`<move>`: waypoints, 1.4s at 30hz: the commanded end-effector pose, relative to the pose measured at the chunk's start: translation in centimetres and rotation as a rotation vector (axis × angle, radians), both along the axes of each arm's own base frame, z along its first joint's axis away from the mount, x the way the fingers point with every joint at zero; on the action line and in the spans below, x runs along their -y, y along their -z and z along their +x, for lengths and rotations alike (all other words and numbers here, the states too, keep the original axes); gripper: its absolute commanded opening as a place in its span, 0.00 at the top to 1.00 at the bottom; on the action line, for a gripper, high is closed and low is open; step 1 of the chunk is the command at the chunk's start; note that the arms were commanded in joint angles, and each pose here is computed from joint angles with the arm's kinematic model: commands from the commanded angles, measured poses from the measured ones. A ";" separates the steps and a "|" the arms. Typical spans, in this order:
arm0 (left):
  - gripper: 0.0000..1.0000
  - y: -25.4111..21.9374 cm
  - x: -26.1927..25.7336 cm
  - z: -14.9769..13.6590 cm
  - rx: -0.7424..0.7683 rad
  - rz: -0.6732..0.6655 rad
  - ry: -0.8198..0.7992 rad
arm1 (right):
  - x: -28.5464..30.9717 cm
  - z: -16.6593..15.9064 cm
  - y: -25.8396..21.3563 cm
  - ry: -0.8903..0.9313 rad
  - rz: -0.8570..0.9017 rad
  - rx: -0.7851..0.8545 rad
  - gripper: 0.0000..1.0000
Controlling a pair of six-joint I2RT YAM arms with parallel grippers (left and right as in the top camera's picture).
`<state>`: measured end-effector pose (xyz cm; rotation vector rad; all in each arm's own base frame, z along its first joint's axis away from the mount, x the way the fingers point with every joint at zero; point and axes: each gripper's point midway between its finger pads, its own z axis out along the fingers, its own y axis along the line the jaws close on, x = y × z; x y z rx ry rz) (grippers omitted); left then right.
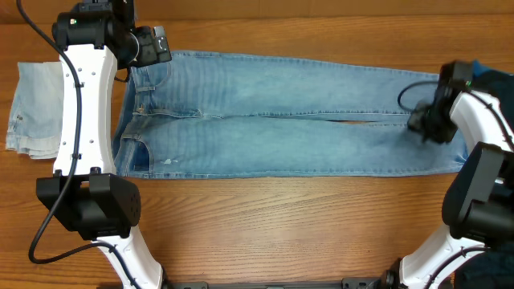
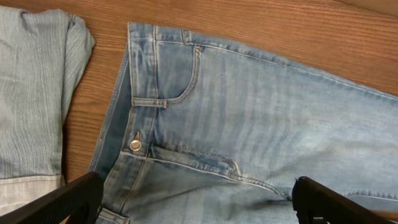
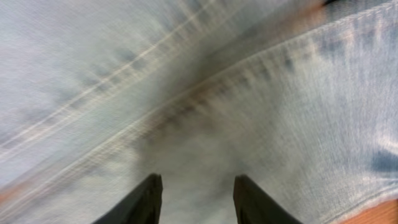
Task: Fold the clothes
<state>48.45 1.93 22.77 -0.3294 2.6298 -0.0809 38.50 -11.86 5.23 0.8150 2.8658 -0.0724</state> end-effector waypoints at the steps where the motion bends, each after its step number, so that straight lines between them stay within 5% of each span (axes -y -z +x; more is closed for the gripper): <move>1: 0.00 -1.9 -1.8 -1.3 0.002 0.047 -0.043 | -6.4 3.0 -5.2 -0.168 0.209 0.106 0.56; 2: 0.06 -2.3 -1.9 -1.8 -0.007 0.009 -0.043 | -8.9 2.9 -5.9 -0.227 0.274 0.102 0.57; 3: 0.44 -2.7 -1.8 -2.3 -0.011 -0.031 -0.035 | -10.9 2.7 -6.1 -0.267 0.314 0.091 0.61; 4: 0.92 -2.9 -1.8 -2.6 -0.016 -0.045 -0.035 | -12.5 2.5 -6.2 -0.298 0.340 0.084 0.67; 5: 0.96 -2.9 -2.1 -3.3 -0.036 -0.047 -0.045 | -14.1 2.4 -6.3 -0.332 0.360 0.080 0.77; 7: 0.96 -2.3 -2.4 -4.7 -0.095 -0.053 -0.057 | -16.8 2.0 -6.3 -0.390 0.376 0.062 0.96; 14: 0.96 1.0 -1.0 -7.1 -0.249 -0.070 -0.059 | -23.0 -0.9 -4.9 -0.558 0.324 -0.041 0.96; 21: 0.96 8.3 -1.0 -2.8 -0.149 -0.072 -0.037 | -27.6 -4.8 2.7 -0.736 0.303 -0.069 0.96; 25: 0.96 11.6 1.1 -0.6 -0.051 -0.049 0.115 | -27.9 -3.3 3.0 -0.797 0.257 0.003 0.96; 35: 0.96 18.5 -1.2 -1.1 -0.098 0.109 0.058 | -29.6 -3.3 3.1 -0.992 0.254 0.050 0.96; 42: 0.96 23.4 -1.8 -1.3 -0.175 0.139 0.066 | -27.6 -8.4 7.4 -0.959 0.275 -0.091 0.96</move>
